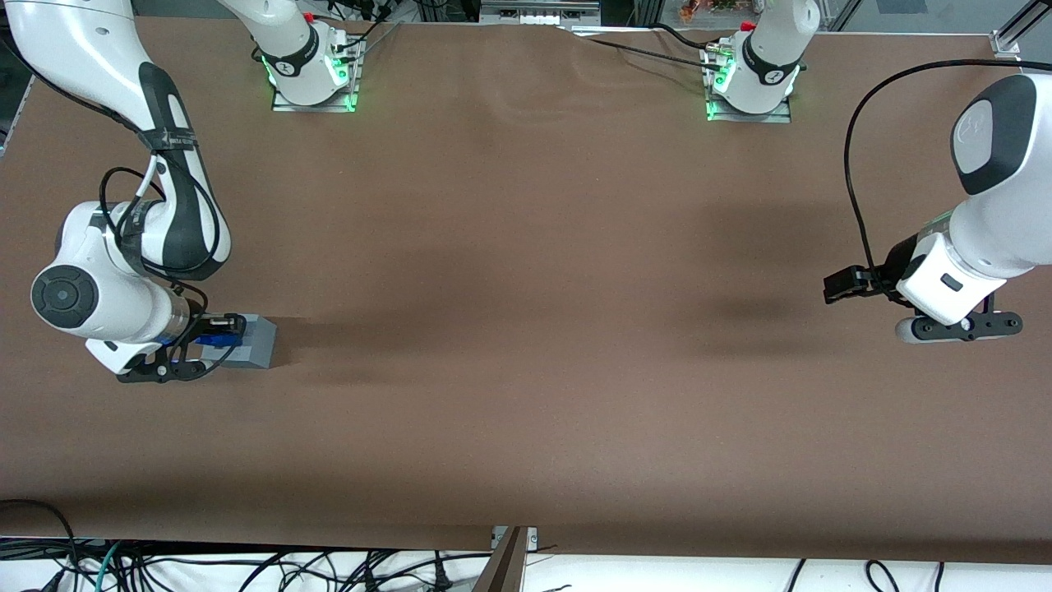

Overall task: Insert blue part into gray base with right arm
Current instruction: 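Lower the blue part into the gray base's hole, pressing down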

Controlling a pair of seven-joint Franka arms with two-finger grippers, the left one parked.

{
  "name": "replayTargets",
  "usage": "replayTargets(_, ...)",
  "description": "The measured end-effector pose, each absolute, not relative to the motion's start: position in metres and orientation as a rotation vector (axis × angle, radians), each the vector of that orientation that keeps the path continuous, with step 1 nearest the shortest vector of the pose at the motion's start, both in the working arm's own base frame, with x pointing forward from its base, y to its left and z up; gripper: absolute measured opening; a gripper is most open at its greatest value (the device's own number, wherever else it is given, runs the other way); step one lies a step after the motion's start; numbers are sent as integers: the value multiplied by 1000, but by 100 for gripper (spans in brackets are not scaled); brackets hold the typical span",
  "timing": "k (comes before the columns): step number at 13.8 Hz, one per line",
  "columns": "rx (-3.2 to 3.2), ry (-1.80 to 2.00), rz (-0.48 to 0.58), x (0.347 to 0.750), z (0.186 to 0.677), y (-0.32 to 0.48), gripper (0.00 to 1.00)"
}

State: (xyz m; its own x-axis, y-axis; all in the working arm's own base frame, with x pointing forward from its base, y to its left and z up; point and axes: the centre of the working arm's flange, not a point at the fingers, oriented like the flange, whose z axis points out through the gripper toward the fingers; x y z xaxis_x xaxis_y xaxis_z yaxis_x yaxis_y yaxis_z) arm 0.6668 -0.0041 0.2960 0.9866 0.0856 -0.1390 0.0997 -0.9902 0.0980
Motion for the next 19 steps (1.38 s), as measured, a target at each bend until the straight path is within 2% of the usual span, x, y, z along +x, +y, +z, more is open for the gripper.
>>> replayTargets(13, 3030, 132, -202, 667, 295, -12, 50)
replayTargets(19, 3049, 116, -168, 669, 296, -10, 50)
